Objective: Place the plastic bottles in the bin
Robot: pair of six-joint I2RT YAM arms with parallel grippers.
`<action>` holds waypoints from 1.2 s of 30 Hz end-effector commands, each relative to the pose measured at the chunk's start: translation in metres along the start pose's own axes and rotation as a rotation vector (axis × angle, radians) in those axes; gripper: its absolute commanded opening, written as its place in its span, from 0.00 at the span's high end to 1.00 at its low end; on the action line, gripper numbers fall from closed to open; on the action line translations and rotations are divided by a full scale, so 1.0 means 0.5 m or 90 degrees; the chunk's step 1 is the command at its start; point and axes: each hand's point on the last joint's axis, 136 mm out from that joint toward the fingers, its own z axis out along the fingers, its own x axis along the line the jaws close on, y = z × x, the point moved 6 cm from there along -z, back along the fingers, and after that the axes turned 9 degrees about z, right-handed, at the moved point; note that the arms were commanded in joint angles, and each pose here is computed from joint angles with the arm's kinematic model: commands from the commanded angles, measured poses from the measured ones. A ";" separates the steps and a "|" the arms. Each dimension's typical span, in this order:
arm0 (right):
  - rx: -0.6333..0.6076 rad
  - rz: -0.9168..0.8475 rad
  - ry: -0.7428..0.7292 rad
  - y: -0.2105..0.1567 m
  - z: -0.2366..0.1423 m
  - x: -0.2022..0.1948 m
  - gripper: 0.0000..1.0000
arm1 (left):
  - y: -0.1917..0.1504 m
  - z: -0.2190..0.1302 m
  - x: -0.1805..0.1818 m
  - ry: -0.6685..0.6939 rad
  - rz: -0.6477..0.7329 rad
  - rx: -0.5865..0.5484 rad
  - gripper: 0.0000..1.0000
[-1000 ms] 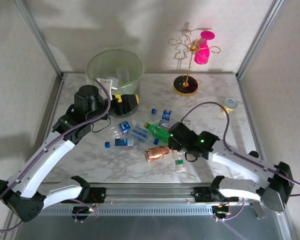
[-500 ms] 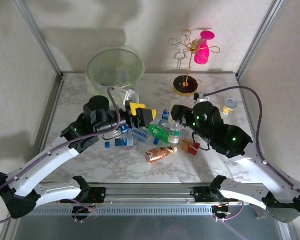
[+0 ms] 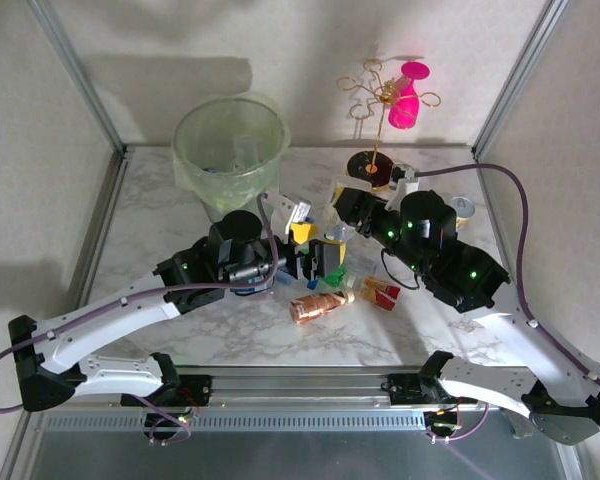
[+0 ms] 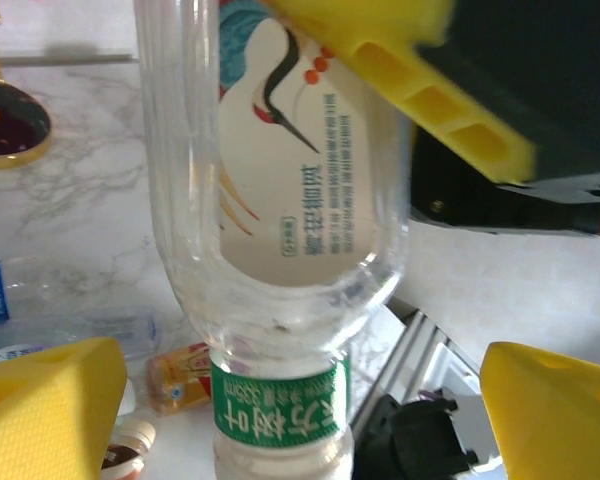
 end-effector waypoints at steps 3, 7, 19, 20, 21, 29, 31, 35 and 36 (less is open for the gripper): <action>-0.005 0.030 0.053 0.009 0.004 0.026 0.54 | 0.045 0.005 -0.013 0.051 0.029 -0.073 0.11; 0.004 0.036 0.057 0.004 0.010 0.026 0.54 | 0.058 0.014 -0.019 0.061 0.036 -0.090 0.14; 0.010 0.040 0.072 -0.005 0.014 0.025 0.55 | 0.063 0.033 -0.040 0.012 0.064 -0.083 0.45; 0.012 0.040 0.074 -0.006 0.016 0.025 0.55 | 0.061 0.036 -0.041 0.011 0.063 -0.079 0.46; 0.015 0.042 0.075 -0.008 0.019 0.025 0.55 | 0.061 0.037 -0.041 0.008 0.062 -0.079 0.47; 0.020 0.038 0.070 -0.012 0.025 0.024 0.38 | 0.070 0.024 -0.039 0.017 0.062 -0.098 0.50; 0.011 0.035 0.066 -0.007 0.020 0.022 0.24 | 0.071 0.020 -0.034 0.026 0.061 -0.099 0.50; -0.019 0.018 0.044 0.014 0.003 0.022 0.14 | 0.074 0.010 -0.008 0.068 0.039 -0.109 0.52; -0.029 0.013 0.039 0.021 -0.004 0.023 0.14 | 0.077 0.006 0.003 0.083 0.027 -0.115 0.53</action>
